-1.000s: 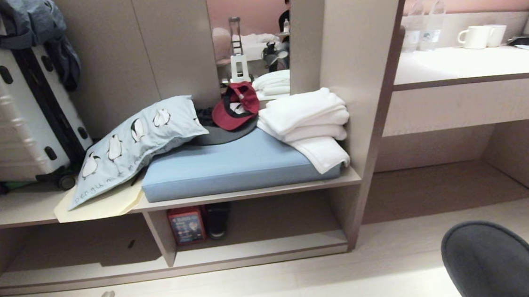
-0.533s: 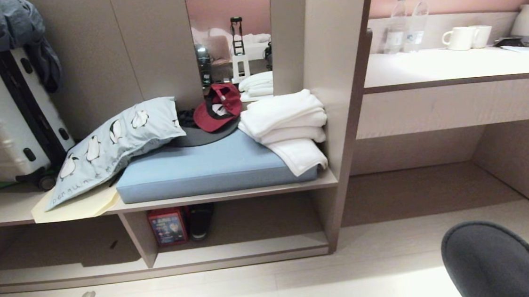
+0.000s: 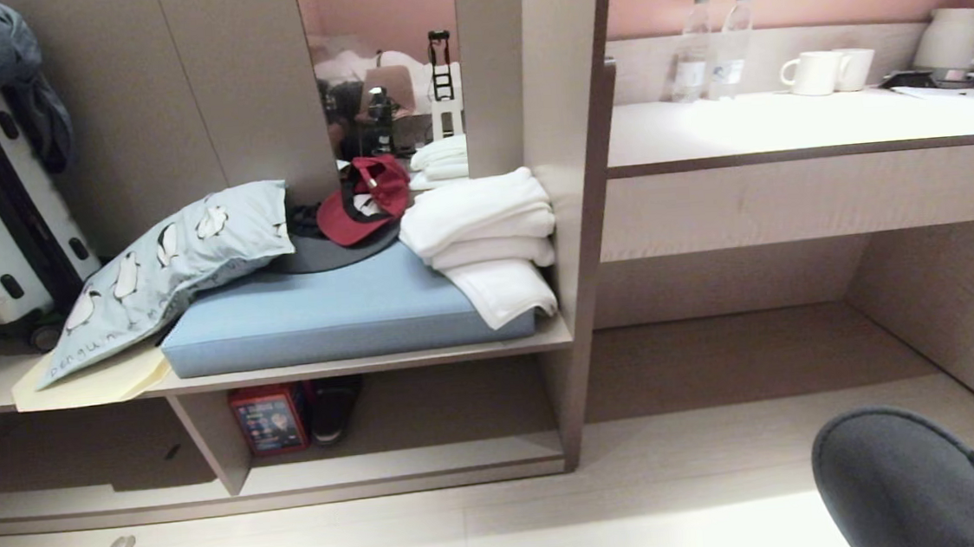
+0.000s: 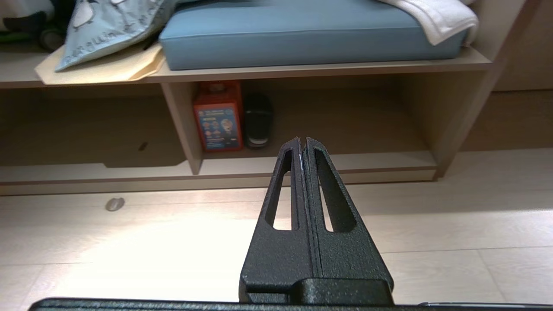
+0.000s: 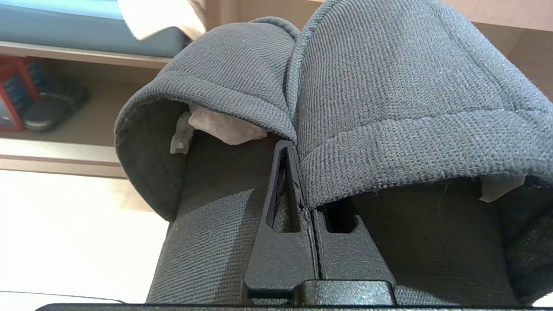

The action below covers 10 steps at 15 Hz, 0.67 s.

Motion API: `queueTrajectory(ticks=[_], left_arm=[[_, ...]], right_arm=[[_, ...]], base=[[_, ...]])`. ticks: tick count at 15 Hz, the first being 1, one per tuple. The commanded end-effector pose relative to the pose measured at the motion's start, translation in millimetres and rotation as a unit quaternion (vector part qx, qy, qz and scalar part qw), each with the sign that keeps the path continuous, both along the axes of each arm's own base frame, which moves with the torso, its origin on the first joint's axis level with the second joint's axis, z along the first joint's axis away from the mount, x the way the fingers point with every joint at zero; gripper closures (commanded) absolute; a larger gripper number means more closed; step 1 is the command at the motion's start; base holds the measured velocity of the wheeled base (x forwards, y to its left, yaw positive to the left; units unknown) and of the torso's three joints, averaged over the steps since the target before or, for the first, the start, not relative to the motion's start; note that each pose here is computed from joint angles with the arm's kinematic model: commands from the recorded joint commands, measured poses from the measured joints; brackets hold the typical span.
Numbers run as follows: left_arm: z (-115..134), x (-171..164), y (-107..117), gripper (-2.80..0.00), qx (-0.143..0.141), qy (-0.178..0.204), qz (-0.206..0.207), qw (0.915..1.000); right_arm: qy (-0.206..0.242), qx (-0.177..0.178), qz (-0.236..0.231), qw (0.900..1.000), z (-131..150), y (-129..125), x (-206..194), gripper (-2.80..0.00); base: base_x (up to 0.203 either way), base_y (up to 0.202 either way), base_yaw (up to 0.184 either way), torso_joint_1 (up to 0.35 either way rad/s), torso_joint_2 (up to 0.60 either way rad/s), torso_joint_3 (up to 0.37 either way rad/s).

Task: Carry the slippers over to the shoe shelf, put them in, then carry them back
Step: Place the slippers on the floor

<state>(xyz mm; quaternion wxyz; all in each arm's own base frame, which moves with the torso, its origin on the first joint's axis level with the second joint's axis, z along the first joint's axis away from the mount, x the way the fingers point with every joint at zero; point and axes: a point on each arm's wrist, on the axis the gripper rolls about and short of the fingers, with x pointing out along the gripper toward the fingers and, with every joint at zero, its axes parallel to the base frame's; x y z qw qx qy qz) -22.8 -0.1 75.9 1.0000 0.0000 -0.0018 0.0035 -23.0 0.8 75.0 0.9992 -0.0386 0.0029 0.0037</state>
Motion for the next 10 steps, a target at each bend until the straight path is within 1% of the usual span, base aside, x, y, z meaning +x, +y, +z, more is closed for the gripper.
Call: queueTrajectory(ticks=[1,10], left_arm=[[-0.1,0.0,0.0,0.00,0.000,0.000,0.000,1.0000],[0.1,0.0,0.0,0.00,0.000,0.000,0.000,1.0000]], right_arm=[[0.000,0.000,0.000,1.000,-0.1,0.0,0.0,0.00],[0.000,0.000,0.000,1.000,-0.1,0.0,0.0,0.00]], base=[[0.000,-0.195,0.005,0.002,0.00,-0.001],[0.000,-0.197,0.002,0.002,0.00,0.003]])
